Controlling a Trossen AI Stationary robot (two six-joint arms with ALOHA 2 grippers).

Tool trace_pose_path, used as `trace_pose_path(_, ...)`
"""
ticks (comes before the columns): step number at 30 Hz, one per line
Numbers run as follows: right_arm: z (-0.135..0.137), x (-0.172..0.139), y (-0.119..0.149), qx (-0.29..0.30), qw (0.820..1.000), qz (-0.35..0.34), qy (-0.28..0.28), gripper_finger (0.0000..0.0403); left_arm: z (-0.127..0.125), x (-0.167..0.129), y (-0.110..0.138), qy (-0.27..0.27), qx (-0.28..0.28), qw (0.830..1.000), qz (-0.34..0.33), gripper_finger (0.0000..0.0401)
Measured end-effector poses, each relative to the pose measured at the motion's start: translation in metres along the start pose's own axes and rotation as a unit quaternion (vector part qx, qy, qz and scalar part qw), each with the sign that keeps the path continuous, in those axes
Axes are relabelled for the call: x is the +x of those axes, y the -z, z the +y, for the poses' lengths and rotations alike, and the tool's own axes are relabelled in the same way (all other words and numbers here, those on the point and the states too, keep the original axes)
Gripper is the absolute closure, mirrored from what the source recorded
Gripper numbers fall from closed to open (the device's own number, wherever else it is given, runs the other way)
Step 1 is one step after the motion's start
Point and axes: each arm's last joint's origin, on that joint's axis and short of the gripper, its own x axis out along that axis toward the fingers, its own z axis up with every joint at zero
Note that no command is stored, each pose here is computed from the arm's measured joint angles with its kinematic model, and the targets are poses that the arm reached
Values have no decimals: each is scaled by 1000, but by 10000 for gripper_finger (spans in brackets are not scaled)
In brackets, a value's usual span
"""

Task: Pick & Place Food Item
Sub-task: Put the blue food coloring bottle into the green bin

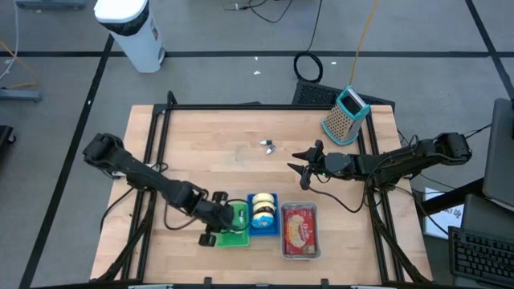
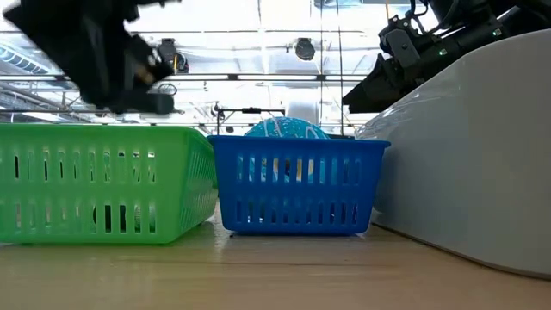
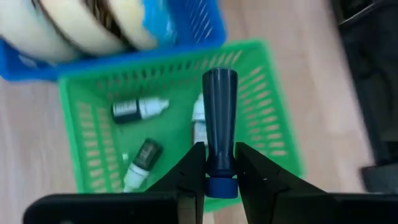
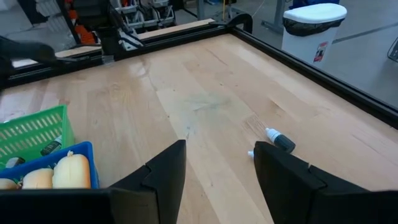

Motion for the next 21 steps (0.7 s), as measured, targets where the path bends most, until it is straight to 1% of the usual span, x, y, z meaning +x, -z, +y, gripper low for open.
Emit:
trace_pose_path(3, 0, 0, 0, 2, 1000, -1, 0, 222, 6, 14, 7, -10, -26, 999, 25, 327)
trace_pose_path(6, 0, 0, 0, 2, 1000, 0, 0, 222, 10, 24, 9, -17, -35, 999, 38, 322)
trace_pose_path(12, 0, 0, 0, 2, 1000, -2, -1, 222, 16, 33, 8, -17, -58, 997, 44, 319)
trace_pose_path(17, 0, 0, 0, 0, 1000, 0, -1, 222, 17, 34, 8, -8, -23, 999, 47, 319)
trace_pose_path(21, 0, 0, 0, 0, 1000, 0, 0, 222, 16, 34, 8, -11, -19, 999, 47, 318)
